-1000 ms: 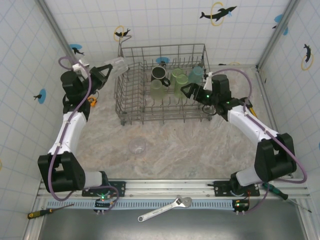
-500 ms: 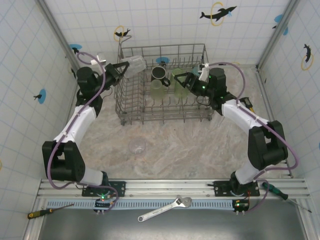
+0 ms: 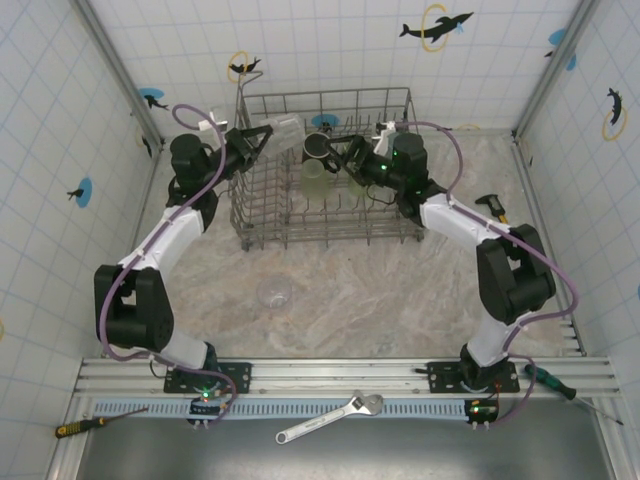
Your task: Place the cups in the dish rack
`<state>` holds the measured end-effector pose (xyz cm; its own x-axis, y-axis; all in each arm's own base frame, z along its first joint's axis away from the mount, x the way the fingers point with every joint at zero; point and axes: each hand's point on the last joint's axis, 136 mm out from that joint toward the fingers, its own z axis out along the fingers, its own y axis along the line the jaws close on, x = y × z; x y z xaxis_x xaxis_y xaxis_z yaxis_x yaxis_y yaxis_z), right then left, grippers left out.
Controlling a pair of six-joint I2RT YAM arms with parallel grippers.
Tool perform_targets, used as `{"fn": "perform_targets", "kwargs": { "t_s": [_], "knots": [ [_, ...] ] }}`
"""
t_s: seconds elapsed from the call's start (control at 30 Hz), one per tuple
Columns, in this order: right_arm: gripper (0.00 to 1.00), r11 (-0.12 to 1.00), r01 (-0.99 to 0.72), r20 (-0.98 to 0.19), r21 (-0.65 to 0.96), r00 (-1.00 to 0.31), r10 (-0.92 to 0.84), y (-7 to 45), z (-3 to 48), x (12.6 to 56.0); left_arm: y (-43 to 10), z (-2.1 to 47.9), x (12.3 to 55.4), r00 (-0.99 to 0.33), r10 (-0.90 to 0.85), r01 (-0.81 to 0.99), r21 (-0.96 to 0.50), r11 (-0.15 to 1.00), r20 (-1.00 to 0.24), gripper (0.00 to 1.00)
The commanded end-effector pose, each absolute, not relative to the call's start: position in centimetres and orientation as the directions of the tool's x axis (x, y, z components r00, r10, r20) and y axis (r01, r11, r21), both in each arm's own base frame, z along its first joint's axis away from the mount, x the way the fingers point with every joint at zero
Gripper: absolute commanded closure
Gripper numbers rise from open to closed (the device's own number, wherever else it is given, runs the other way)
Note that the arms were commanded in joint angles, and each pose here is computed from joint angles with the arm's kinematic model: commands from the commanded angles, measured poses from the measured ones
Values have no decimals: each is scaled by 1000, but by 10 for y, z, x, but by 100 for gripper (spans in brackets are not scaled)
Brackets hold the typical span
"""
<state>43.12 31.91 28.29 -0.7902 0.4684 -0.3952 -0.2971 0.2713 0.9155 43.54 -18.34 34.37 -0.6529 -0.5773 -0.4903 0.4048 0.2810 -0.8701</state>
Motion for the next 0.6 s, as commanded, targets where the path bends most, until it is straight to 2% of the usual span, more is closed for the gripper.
{"fn": "perform_targets", "kwargs": {
  "t_s": [0.0, 0.27, 0.4, 0.57],
  "knots": [
    [1, 190, -285, -342, 940, -768, 541, 326, 305, 446, -186, 366, 433, -602, -589, 492, -832, 257, -539, 100],
    [7, 104, -243, -260, 965, -800, 540, 353, 312, 456, -197, 361, 432, -614, -588, 489, -838, 240, -527, 100],
    [1, 71, -243, -243, 967, -811, 533, 365, 315, 456, -202, 357, 432, -621, -587, 482, -844, 237, -520, 100],
    [1, 46, -238, -224, 970, -807, 547, 371, 317, 456, -202, 349, 434, -633, -590, 460, -856, 235, -502, 100]
  ]
}}
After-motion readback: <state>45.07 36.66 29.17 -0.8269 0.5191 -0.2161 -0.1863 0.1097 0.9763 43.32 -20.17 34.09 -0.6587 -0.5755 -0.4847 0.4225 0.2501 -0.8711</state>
